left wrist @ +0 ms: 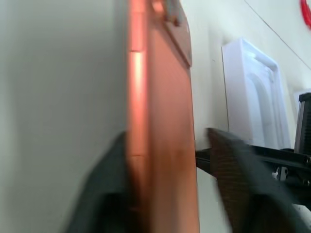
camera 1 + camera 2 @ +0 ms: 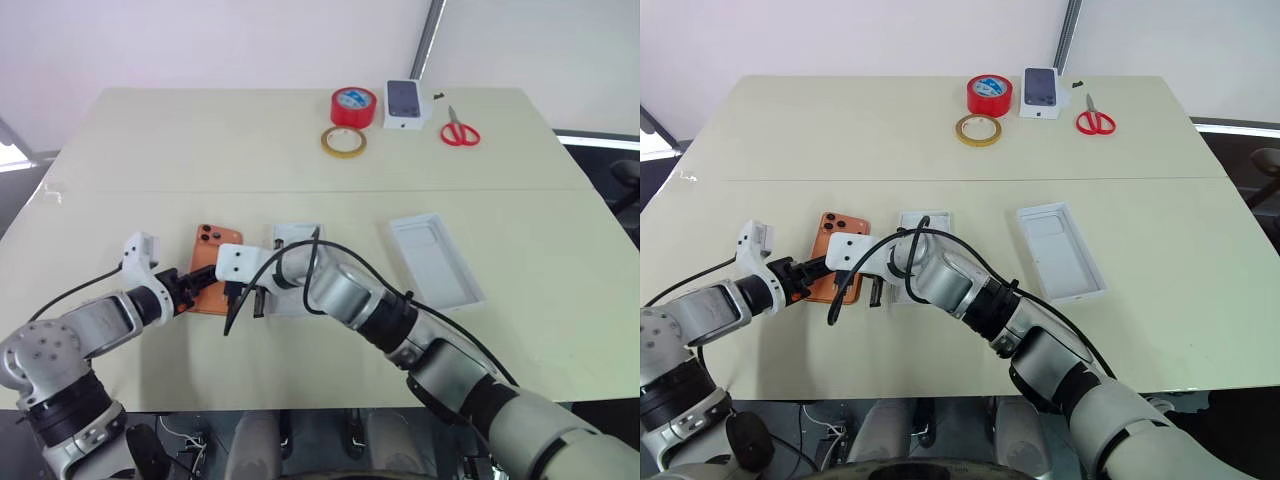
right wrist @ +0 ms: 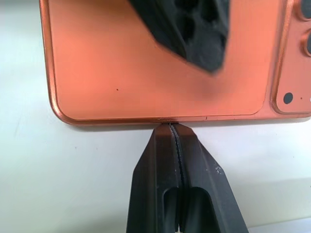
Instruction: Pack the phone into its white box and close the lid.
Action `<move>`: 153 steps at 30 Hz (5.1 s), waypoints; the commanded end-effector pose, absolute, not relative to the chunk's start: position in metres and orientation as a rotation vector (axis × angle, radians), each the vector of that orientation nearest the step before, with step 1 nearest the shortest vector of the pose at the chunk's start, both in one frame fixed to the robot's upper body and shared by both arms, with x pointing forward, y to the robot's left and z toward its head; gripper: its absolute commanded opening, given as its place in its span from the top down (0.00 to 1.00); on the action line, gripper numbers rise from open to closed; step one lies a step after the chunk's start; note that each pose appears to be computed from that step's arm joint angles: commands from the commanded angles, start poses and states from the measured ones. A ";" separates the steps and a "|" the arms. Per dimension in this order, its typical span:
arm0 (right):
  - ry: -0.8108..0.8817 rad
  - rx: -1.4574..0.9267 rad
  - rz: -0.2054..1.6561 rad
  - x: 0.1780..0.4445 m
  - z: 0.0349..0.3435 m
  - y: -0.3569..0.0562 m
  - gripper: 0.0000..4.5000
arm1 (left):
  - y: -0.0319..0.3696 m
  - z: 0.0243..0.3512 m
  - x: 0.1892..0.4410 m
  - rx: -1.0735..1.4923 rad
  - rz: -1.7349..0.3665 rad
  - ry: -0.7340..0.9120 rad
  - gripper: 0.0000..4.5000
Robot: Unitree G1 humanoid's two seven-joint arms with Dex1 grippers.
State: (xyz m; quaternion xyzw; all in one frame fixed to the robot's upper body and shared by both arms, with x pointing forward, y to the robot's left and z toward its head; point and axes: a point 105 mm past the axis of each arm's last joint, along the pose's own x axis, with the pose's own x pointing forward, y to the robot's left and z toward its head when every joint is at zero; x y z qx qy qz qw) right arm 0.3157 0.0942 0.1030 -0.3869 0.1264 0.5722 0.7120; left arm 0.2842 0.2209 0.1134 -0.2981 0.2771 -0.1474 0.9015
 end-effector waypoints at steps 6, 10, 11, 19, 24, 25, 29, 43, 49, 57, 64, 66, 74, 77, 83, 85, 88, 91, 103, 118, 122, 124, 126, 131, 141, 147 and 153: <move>0.211 -0.853 1.273 0.314 0.124 0.095 1.00 | 0.219 0.120 0.286 -0.677 -0.327 0.547 0.75; 0.181 -0.844 1.266 0.315 0.137 0.089 1.00 | 0.219 0.123 0.287 -0.710 -0.330 0.527 0.75; 0.169 -0.833 1.266 0.315 0.142 0.087 1.00 | 0.219 0.123 0.287 -0.717 -0.330 0.524 0.81; -0.023 -0.604 1.341 0.301 0.193 0.061 1.00 | 0.211 0.143 0.291 -0.760 -0.374 0.433 0.99; -0.004 -0.491 1.445 0.288 0.196 0.007 1.00 | 0.168 0.166 0.291 -0.810 -0.505 0.359 0.99; 0.006 -0.474 1.464 0.285 0.195 -0.004 1.00 | 0.158 0.170 0.291 -0.829 -0.525 0.352 0.99; 0.104 -0.484 1.370 0.295 0.176 -0.041 1.00 | 0.122 0.165 0.283 -0.886 -0.583 0.428 0.99; 0.162 -0.525 1.231 0.307 0.165 -0.072 1.00 | 0.100 0.135 0.287 -0.967 -0.513 0.543 0.99; 0.172 -0.541 1.227 0.308 0.161 -0.078 1.00 | 0.099 0.129 0.294 -0.948 -0.493 0.543 0.99; 0.168 -0.551 1.220 0.311 0.160 -0.080 1.00 | 0.093 0.126 0.300 -0.940 -0.504 0.546 0.99; 0.162 -0.557 1.215 0.312 0.159 -0.080 1.00 | 0.088 0.125 0.301 -0.936 -0.522 0.553 0.99; 0.163 -0.561 1.214 0.312 0.158 -0.080 1.00 | 0.085 0.125 0.300 -0.929 -0.535 0.558 0.89; 0.158 -0.566 1.212 0.313 0.157 -0.079 1.00 | 0.086 0.128 0.294 -0.890 -0.564 0.568 0.01; 0.159 -0.569 1.204 0.315 0.157 -0.080 1.00 | 0.094 0.130 0.290 -0.804 -0.575 0.563 0.00; 0.168 -0.590 1.176 0.320 0.156 -0.086 1.00 | 0.102 0.151 0.281 -0.721 -0.644 0.511 0.00; 0.168 -0.596 1.168 0.322 0.157 -0.088 1.00 | 0.103 0.154 0.277 -0.675 -0.666 0.508 0.00; 0.169 -0.608 1.161 0.325 0.157 -0.089 1.00 | 0.108 0.156 0.273 -0.601 -0.678 0.506 0.00; 0.172 -0.620 1.154 0.327 0.158 -0.090 1.00 | 0.114 0.160 0.273 -0.562 -0.673 0.493 0.00; 0.268 -0.720 1.002 0.355 0.146 -0.088 1.00 | 0.186 0.159 0.309 -0.085 -0.418 0.413 0.55; 0.254 -0.882 1.038 0.342 0.130 -0.052 1.00 | 0.131 0.123 0.323 0.208 -0.674 0.475 0.99; 0.254 -0.888 1.069 0.336 0.132 -0.051 1.00 | 0.102 0.121 0.316 0.218 -0.783 0.492 0.99; 0.260 -0.892 1.081 0.332 0.133 -0.054 1.00 | 0.086 0.121 0.312 0.210 -0.841 0.498 0.99; 0.270 -0.891 1.085 0.328 0.134 -0.058 1.00 | 0.073 0.120 0.309 0.206 -0.884 0.507 0.99; 0.318 -0.893 1.067 0.320 0.133 -0.079 1.00 | 0.039 0.119 0.304 0.208 -0.988 0.514 0.99; 0.525 -0.920 0.918 0.304 0.118 -0.159 1.00 | -0.039 0.118 0.300 0.184 -1.185 0.525 0.99; 0.557 -0.912 0.877 0.301 0.114 -0.174 1.00 | -0.051 0.118 0.292 0.176 -1.244 0.536 0.99; 0.570 -0.908 0.863 0.301 0.111 -0.179 1.00 | -0.050 0.117 0.289 0.178 -1.260 0.548 0.99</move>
